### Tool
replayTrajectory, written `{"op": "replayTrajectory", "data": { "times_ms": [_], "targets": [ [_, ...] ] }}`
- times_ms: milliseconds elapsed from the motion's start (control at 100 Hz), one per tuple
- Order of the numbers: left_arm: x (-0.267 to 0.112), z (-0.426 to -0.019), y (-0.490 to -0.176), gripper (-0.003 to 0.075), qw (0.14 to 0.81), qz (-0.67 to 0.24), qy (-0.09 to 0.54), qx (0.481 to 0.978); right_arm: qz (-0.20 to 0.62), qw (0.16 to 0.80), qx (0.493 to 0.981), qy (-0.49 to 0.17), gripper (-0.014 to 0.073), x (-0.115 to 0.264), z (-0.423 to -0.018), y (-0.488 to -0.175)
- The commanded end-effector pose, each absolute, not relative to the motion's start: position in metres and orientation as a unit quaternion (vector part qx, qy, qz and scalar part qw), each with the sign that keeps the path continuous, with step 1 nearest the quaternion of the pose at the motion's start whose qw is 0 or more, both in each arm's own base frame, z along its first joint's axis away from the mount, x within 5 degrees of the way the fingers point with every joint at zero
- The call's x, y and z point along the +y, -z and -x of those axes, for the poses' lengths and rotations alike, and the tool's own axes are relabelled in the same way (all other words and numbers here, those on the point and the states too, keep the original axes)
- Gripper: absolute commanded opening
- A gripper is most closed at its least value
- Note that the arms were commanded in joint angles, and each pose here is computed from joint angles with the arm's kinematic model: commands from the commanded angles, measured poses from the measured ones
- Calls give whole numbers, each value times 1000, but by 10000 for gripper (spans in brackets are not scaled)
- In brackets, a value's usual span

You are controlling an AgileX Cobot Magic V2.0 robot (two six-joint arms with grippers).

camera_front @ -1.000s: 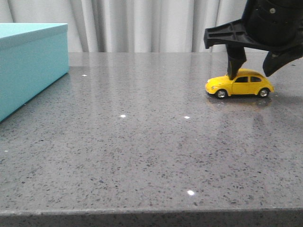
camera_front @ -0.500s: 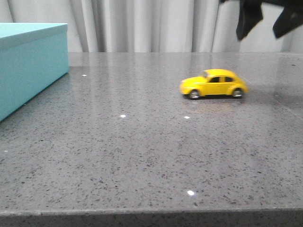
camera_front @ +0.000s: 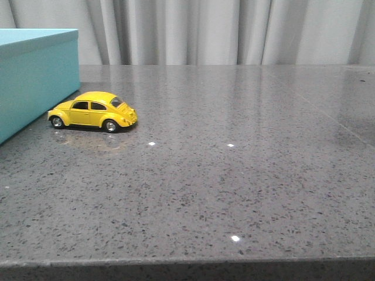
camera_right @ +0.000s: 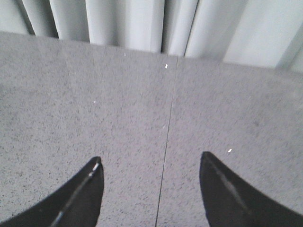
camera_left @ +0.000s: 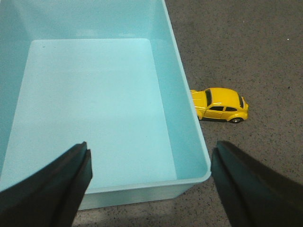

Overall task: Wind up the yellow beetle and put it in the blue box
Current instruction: 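Open the right gripper and release the beetle to roll toward the box, then lower the left gripper onto the beetle beside the box and grasp it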

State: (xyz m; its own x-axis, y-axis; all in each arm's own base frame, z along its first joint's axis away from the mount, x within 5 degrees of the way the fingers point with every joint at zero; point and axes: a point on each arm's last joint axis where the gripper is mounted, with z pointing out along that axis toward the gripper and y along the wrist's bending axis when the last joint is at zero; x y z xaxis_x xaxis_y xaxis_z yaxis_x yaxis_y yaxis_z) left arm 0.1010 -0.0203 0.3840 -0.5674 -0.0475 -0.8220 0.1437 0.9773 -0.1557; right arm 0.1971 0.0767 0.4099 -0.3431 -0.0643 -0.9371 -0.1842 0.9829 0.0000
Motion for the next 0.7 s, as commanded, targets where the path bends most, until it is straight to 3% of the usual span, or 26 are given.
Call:
{"op": "replayTrajectory", "data": {
  "times_ms": [0,350,690],
  "targets": [
    [-22,-104,-399,512,505,-26,115,855,101,618,778,-51,449,71,-184,-433],
    [-22,-104,-399,512,505,-26,115,855,139,603,785,-32,449,63,-166,-435],
    [-22,-104,-400,512,507,-25,115,854,130,630,765,-45,449,50,-141,-448]
  ]
}}
